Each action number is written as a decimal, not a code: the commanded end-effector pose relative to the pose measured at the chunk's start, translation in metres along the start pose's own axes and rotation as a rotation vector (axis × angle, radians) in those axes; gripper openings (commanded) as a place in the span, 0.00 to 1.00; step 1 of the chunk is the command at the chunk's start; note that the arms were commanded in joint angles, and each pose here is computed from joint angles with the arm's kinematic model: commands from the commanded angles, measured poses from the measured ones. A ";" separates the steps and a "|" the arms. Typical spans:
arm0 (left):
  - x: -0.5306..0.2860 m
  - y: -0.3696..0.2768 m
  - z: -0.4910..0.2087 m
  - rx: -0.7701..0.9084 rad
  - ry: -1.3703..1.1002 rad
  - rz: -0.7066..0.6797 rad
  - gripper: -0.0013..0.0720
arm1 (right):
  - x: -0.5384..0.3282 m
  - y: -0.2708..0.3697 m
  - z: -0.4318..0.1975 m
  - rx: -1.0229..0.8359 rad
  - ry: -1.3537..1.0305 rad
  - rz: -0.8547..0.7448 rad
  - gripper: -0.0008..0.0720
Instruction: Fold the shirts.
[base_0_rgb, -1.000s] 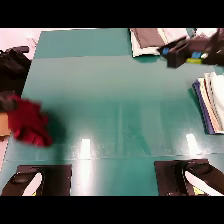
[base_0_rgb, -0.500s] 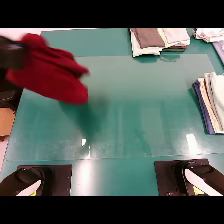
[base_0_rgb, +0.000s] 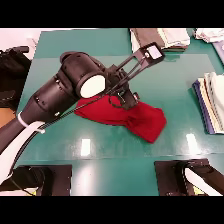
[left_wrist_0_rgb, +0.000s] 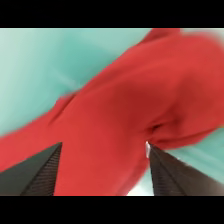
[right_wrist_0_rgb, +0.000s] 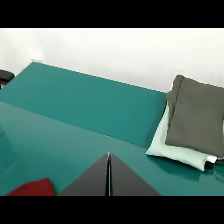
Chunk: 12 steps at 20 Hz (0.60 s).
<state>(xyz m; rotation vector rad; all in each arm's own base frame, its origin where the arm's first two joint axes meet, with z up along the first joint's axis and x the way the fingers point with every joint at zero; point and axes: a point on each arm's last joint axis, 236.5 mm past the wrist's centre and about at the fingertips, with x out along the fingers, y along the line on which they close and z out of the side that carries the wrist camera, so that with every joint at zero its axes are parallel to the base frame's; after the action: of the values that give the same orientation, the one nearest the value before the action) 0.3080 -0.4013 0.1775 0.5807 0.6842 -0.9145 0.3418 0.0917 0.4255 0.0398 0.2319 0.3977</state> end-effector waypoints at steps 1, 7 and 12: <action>0.008 0.083 -0.045 -0.196 0.122 0.127 0.86 | -0.001 0.000 -0.004 0.002 0.016 0.002 0.03; 0.019 0.211 -0.170 -0.834 0.173 0.080 0.86 | -0.001 0.001 -0.008 0.002 0.035 0.007 0.03; 0.059 0.208 -0.278 -1.071 0.311 -0.012 0.86 | 0.001 0.001 -0.012 0.005 0.048 0.009 0.03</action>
<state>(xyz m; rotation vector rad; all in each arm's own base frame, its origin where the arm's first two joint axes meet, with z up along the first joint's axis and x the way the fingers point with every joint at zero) 0.4432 -0.1598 0.0328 -0.1052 1.2180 -0.3903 0.3395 0.0928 0.4166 0.0361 0.2704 0.4050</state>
